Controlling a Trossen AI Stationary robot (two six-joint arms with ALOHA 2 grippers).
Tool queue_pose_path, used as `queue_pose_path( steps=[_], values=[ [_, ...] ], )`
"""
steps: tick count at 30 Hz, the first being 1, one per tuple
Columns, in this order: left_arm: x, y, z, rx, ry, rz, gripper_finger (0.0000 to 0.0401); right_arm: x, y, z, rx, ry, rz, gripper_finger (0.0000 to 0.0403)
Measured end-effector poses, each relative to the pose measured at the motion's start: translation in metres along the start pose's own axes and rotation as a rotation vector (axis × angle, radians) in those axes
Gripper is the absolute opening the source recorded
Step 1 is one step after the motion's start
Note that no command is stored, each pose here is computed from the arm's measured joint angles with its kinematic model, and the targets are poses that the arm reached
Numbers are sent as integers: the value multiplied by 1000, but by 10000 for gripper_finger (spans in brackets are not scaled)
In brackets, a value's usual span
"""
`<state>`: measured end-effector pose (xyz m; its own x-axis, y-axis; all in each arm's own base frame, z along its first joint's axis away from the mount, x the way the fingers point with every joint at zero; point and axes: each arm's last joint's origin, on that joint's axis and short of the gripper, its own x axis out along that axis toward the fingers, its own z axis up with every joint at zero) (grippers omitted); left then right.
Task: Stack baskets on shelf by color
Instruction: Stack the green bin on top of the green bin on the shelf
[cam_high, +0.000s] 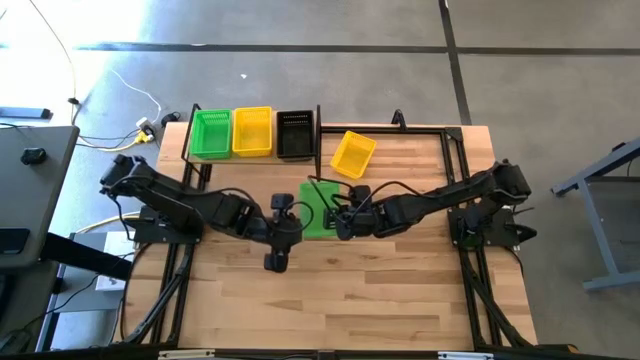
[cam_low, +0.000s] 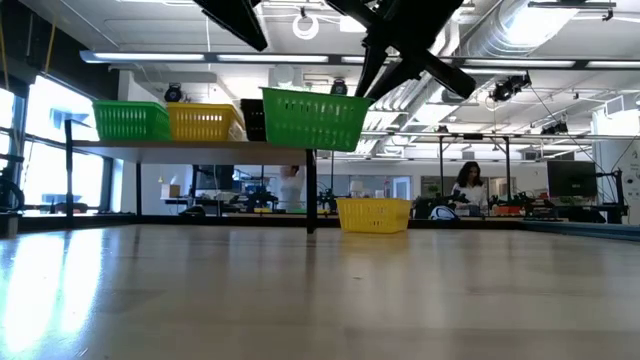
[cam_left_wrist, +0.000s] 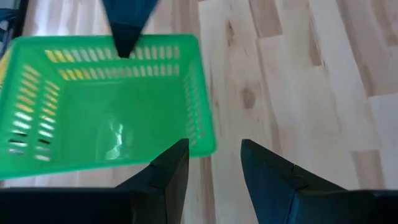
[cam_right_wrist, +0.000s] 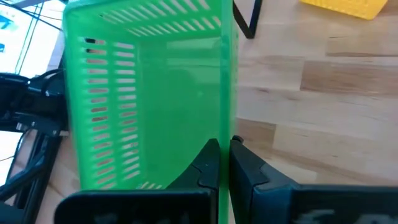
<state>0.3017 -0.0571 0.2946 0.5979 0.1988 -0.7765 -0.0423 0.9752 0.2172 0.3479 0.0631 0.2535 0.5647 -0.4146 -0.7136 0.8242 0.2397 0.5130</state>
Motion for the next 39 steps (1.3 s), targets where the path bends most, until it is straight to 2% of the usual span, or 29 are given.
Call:
queue_pose_path(
  steps=[10,29,34,39],
  values=[
    [20,-11,3,32,10,19,136,0,3,1,17,-13,24,0],
    [21,-9,0,111,36,56,136,-2,17,2,39,-20,162,0],
    [21,-6,-5,117,85,150,135,-5,22,1,26,-11,205,0],
    [21,-4,-6,118,96,168,119,-5,23,1,27,-19,213,0]
  ],
)
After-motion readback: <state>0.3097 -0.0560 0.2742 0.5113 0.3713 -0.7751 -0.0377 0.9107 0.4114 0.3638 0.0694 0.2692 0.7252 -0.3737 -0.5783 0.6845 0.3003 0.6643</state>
